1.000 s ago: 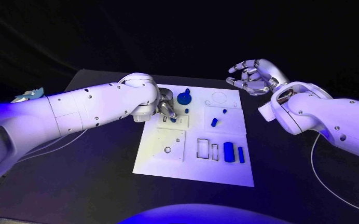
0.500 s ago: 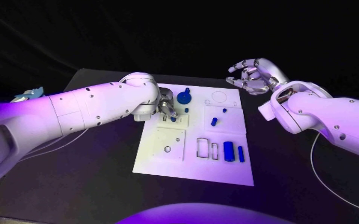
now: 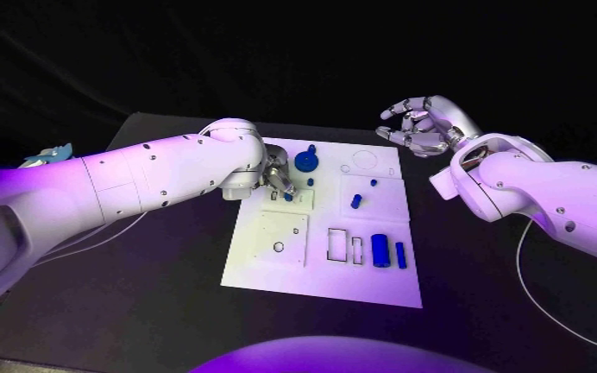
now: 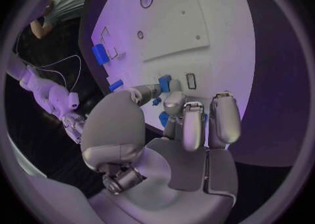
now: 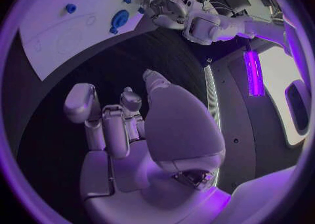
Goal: Assemble the parts on the task board
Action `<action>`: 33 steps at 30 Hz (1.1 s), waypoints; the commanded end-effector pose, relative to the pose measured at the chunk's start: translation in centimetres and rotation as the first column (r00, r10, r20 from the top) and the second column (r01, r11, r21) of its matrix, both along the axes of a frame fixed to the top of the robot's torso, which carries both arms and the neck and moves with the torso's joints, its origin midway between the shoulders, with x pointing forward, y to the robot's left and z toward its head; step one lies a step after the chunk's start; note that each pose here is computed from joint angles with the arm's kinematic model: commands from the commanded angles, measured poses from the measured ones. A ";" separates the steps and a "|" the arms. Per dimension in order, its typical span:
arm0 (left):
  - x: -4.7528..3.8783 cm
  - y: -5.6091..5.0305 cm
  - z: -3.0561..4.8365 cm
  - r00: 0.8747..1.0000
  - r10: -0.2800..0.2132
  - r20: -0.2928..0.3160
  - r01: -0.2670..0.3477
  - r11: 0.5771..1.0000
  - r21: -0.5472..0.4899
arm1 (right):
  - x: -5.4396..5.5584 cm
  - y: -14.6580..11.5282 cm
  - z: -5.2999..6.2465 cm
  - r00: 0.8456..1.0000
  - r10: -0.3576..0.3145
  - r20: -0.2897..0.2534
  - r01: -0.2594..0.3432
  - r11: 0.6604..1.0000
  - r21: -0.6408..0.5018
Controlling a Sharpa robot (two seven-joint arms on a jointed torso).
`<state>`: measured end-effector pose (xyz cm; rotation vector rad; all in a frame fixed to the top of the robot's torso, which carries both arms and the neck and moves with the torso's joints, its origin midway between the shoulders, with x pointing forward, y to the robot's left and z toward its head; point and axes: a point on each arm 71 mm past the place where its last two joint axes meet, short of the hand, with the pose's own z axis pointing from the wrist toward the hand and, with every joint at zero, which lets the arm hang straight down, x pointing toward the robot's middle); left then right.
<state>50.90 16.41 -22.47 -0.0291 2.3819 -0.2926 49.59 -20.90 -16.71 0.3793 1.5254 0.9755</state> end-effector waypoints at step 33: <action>-0.53 0.2 0.55 1.000 0.016 -0.020 -0.017 0.999 -0.028 | 0.0 0.2 -0.4 1.000 0.020 -0.009 -0.021 1.000 -0.022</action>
